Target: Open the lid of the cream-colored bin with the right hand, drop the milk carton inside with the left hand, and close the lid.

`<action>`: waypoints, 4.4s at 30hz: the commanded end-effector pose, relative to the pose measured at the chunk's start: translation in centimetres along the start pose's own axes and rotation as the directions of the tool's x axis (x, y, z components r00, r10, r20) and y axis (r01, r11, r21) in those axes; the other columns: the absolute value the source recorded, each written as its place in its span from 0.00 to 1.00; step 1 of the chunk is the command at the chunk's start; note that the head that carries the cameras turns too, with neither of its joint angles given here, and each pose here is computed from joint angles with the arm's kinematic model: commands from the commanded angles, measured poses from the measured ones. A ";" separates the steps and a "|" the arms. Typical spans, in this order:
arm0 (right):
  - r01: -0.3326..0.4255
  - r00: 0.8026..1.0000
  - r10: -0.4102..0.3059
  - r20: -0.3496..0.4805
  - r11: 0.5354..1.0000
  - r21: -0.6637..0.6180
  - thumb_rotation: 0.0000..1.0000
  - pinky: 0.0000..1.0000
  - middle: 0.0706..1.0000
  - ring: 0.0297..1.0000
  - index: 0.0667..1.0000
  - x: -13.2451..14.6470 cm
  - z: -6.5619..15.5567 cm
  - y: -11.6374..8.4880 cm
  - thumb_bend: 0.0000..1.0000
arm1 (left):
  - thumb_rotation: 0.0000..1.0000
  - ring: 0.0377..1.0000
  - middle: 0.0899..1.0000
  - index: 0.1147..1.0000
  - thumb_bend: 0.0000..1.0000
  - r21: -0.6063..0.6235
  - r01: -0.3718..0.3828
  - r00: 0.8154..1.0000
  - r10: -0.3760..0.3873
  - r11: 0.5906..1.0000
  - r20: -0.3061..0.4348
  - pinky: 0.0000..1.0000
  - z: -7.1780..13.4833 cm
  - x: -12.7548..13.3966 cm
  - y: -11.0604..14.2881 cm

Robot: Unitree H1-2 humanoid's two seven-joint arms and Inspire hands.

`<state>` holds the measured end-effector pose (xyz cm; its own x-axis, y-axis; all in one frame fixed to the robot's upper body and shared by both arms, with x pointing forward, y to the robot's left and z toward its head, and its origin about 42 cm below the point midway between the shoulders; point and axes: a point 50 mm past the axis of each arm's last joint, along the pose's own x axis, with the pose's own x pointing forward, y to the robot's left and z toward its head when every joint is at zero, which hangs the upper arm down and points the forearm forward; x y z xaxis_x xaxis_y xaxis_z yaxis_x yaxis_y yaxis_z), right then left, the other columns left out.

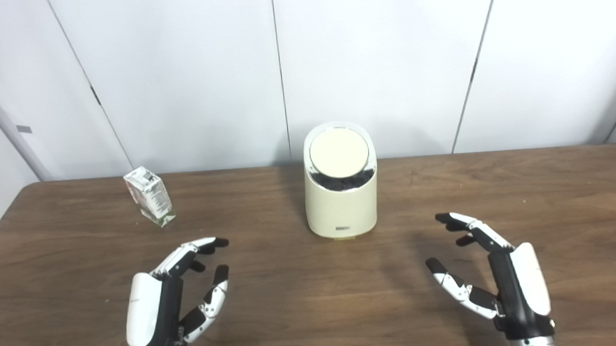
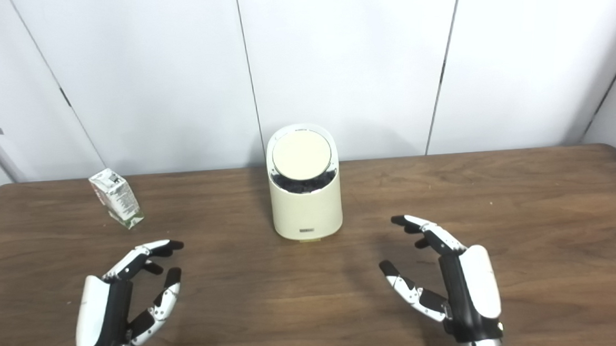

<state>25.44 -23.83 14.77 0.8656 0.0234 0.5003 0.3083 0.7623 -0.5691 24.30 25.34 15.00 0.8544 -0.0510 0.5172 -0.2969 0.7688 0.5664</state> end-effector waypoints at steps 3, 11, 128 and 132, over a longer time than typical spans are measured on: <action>0.037 0.998 -0.037 0.045 0.999 0.011 0.38 0.55 0.71 0.69 0.70 0.8 0.7 -0.5 0.23 | 0.36 0.66 0.68 0.66 0.20 -0.004 -0.031 0.998 0.031 1.000 0.057 0.53 0.6 1.0 0.6; 0.038 0.998 -0.039 0.047 0.999 0.008 0.39 0.56 0.71 0.69 0.69 0.9 0.6 -0.4 0.23 | 0.37 0.66 0.68 0.66 0.20 0.004 -0.028 0.998 0.028 1.000 0.056 0.53 0.6 1.1 0.5; -0.303 0.940 0.265 -0.217 0.938 -0.168 0.13 0.83 0.97 0.93 0.93 23.0 3.9 5.1 0.88 | 0.40 0.67 0.68 0.67 0.20 -0.040 0.000 0.999 0.002 0.999 0.051 0.55 0.7 0.9 -1.7; -0.303 0.941 0.275 -0.198 0.945 -0.123 0.48 0.84 0.97 0.94 0.94 22.7 3.8 4.6 0.90 | 0.39 0.66 0.68 0.67 0.20 -0.036 0.001 0.999 0.001 0.999 0.054 0.54 0.7 1.0 -1.7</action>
<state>44.99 -15.92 25.88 0.9753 0.1207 0.1850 0.0647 0.6449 -0.7616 25.21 23.54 14.22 0.8556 -0.0810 0.5112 -0.2584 0.7889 0.5576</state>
